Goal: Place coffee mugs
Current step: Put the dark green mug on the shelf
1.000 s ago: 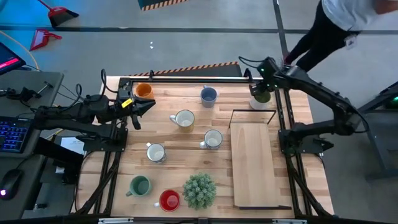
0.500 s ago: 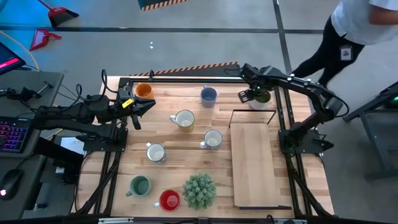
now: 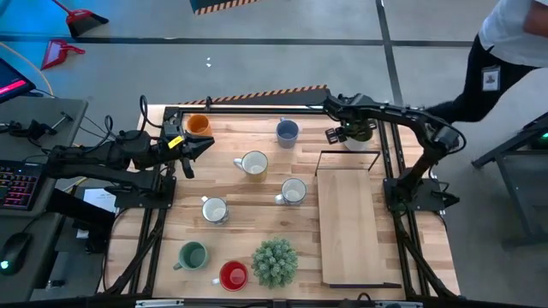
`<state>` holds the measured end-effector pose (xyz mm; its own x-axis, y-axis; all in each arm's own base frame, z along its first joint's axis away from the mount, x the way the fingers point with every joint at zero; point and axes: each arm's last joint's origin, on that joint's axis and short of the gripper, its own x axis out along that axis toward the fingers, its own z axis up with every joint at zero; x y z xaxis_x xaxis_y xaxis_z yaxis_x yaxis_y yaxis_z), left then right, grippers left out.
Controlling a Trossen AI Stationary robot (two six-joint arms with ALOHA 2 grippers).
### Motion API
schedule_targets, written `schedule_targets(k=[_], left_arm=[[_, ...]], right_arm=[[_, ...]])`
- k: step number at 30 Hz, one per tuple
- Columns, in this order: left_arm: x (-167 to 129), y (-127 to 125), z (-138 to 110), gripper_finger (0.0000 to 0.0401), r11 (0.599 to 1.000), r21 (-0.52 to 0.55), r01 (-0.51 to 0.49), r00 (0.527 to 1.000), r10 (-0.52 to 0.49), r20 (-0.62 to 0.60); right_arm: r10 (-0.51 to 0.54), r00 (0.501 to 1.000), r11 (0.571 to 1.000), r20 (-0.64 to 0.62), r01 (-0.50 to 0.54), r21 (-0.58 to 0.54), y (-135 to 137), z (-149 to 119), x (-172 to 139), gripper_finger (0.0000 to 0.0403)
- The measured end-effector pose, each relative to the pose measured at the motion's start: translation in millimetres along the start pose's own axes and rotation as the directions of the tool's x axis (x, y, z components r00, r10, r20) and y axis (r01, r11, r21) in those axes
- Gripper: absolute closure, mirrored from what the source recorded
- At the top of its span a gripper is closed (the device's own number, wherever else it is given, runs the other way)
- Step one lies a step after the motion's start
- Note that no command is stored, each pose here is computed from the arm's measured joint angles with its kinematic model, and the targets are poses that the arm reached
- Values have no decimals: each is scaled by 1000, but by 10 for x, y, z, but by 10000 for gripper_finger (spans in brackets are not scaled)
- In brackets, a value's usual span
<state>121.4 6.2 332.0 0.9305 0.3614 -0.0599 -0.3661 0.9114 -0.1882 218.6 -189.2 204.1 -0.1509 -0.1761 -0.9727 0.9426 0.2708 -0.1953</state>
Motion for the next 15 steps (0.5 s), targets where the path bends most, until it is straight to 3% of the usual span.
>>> schedule_targets(k=[15], left_arm=[[1, -5, 0, 366, 1000, -1, 13, 1000, -13, -3]], right_arm=[[-45, 999, 997, -21, 44, -58, 208, 126, 406, 251]])
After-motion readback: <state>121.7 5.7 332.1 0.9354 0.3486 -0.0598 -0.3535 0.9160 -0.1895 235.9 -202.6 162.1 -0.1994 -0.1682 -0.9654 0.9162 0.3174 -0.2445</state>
